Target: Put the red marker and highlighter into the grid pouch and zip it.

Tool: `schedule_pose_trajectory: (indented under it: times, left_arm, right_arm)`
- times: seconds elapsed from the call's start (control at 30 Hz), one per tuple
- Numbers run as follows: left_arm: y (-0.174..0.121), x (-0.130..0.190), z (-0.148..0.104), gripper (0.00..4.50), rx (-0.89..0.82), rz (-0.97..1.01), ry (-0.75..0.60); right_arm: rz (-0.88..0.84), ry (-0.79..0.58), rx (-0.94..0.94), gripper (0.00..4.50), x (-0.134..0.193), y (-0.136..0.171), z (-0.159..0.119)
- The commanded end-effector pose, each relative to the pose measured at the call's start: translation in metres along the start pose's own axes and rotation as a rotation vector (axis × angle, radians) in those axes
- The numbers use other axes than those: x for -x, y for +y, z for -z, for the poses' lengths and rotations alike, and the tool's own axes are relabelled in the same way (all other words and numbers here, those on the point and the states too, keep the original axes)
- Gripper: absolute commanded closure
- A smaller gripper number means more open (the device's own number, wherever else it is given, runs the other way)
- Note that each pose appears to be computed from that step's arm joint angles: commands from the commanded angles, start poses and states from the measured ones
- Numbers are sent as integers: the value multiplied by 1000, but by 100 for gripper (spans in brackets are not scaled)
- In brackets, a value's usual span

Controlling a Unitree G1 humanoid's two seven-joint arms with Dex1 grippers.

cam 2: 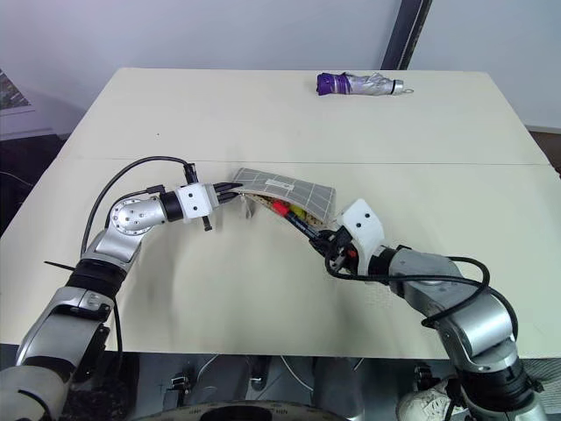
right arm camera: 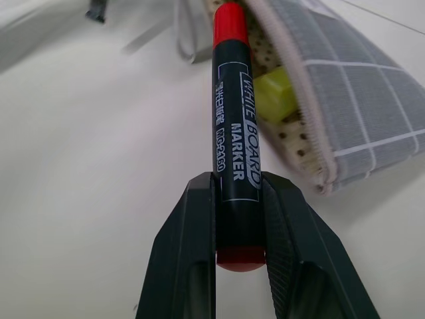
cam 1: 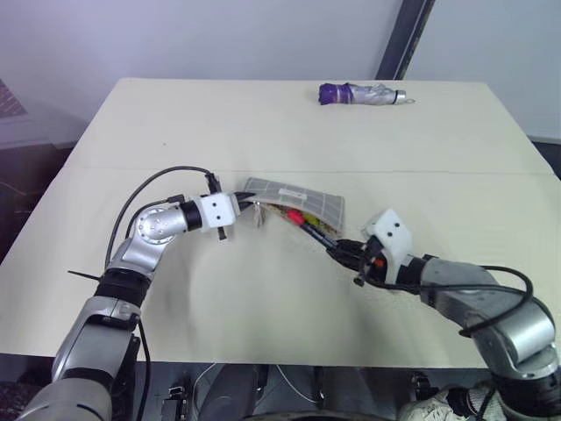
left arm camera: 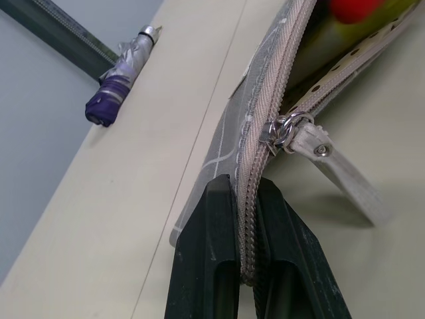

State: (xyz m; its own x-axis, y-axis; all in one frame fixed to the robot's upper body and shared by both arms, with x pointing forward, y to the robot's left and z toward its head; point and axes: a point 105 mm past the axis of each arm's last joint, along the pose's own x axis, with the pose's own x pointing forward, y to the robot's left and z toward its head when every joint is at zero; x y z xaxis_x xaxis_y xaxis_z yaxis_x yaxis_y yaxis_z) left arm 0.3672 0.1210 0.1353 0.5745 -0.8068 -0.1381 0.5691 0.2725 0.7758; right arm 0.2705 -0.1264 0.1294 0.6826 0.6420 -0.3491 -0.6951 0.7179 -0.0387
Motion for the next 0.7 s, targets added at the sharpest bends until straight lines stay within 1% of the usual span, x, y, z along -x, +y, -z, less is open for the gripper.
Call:
schedule_pose_trajectory:
  times: [0.03,0.17,0.23,0.3,0.33,0.43,0.53,0.67,0.7]
  left_arm:
    - [8,2,-9,450,-40,-21,-33]
    - [7,-1,-15,450,-42,-12,-56]
    - [5,-3,-20,450,-34,-4,-79]
    - [2,-5,-23,450,-33,2,-89]
    - [1,-6,-24,450,-32,2,-89]
    - [-1,-7,-25,450,-29,9,-93]
    - [-2,-9,-29,450,-33,12,-99]
    - [-5,-11,-30,450,-39,18,-97]
    - [-8,-12,-32,450,-40,29,-106]
  right_arm:
    - [41,-19,32,409,2,-9,-11]
    - [89,50,100,409,-4,-17,-7]
    - [88,45,114,409,-9,-14,-12]
    - [57,-7,105,409,-14,-6,-26]
    - [51,-12,105,409,-15,-4,-28]
    - [59,12,124,409,-16,-6,-29]
    - [108,64,104,409,-25,-11,-25]
    - [160,44,46,409,-39,-13,-28]
    - [167,40,60,409,-44,-14,-31]
